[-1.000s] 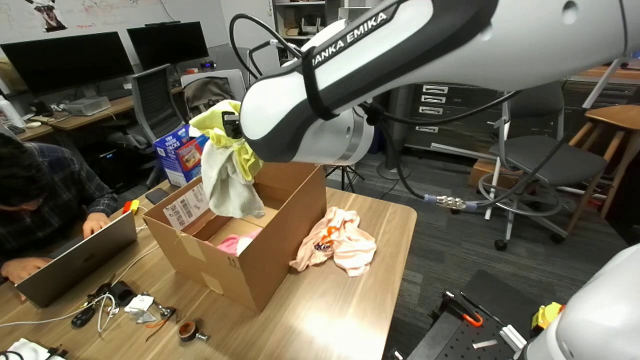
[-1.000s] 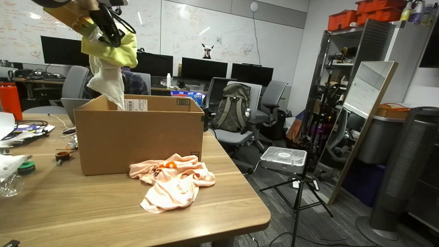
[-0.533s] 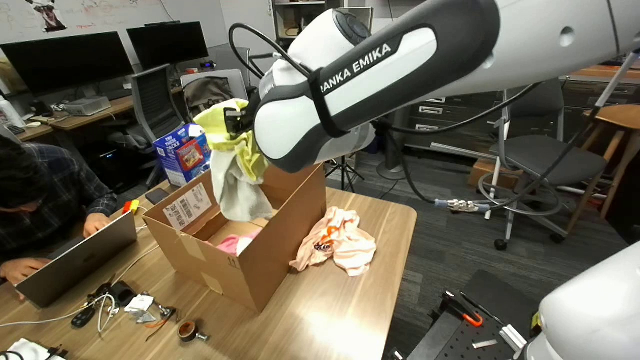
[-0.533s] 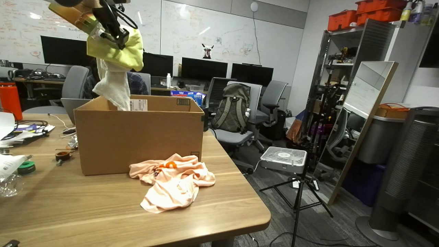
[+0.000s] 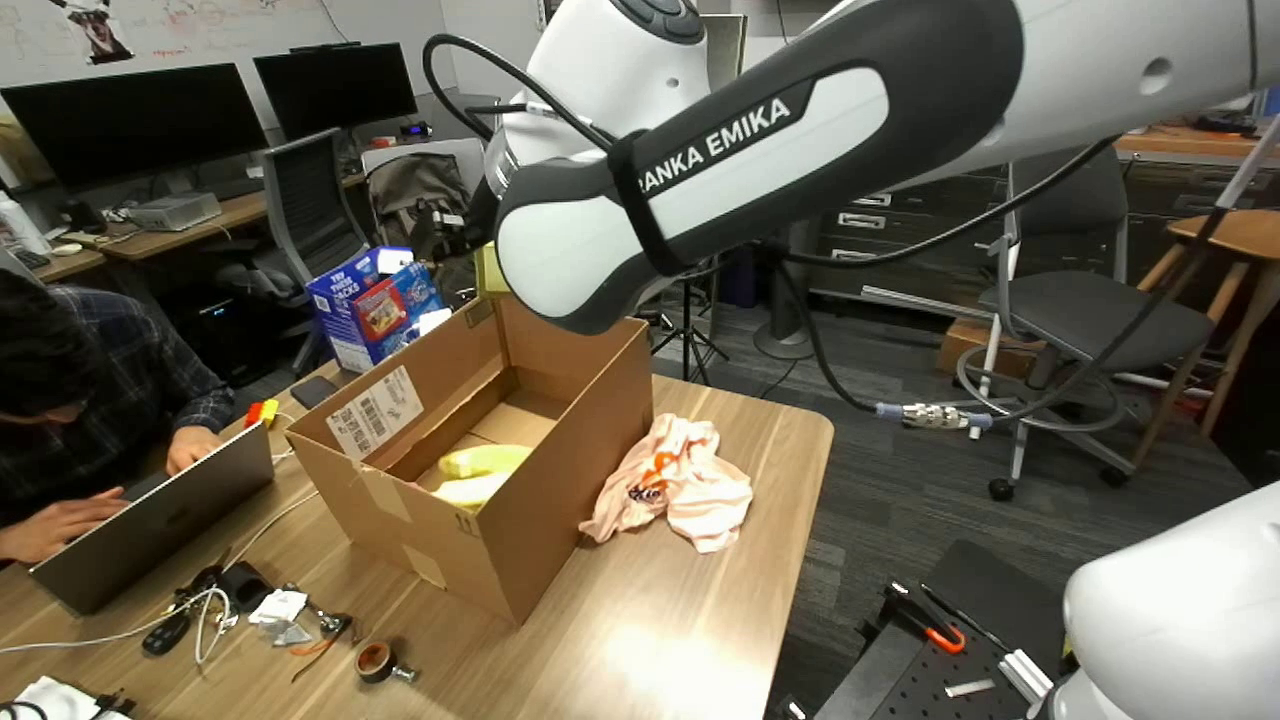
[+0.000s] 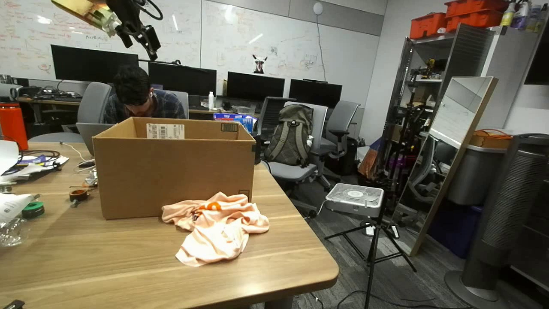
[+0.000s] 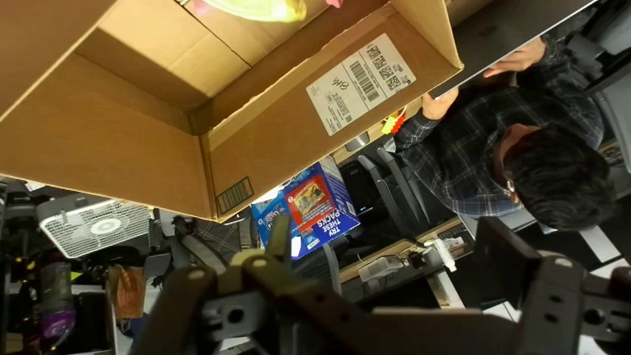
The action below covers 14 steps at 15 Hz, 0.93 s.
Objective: Put the clothes on the side in the box
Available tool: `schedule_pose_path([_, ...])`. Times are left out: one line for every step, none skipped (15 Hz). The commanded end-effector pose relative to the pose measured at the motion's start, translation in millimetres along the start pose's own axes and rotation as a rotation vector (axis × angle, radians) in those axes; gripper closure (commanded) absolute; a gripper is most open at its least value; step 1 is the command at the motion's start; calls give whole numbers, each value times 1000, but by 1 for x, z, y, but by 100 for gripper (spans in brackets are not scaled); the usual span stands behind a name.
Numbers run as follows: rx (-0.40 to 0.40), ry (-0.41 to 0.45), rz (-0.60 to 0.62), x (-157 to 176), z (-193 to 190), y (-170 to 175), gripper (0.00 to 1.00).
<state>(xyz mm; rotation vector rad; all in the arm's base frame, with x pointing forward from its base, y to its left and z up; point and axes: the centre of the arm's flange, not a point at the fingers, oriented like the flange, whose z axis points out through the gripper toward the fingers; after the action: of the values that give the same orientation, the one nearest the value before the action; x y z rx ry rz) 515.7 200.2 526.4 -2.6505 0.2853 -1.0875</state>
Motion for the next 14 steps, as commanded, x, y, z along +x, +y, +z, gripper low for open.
schedule_pose_path([-60, -33, 5, 21, 3, -3, 0])
schedule_pose_path([-84, -48, 3, 25, 4, 6, 0])
schedule_pose_path([-103, -59, 7, 29, 4, 13, 0])
schedule_pose_path([-120, -74, 16, 33, 4, 22, 0])
schedule_pose_path([-132, -81, 26, 37, 4, 30, 0])
schedule_pose_path([-146, -88, 33, 40, 2, 37, 0])
schedule_pose_path([-155, -92, 43, 44, 0, 45, 0])
schedule_pose_path([-168, -98, 53, 47, -2, 51, 0])
schedule_pose_path([-178, -103, 60, 50, -5, 58, 0])
schedule_pose_path([-189, -108, 68, 52, -7, 65, 0])
schedule_pose_path([-200, -116, 76, 55, -9, 71, 0])
schedule_pose_path([-218, -118, 72, 56, -11, 79, 0])
schedule_pose_path([-234, -127, 69, 57, -13, 87, 0])
schedule_pose_path([-248, -136, 70, 59, -17, 94, 0])
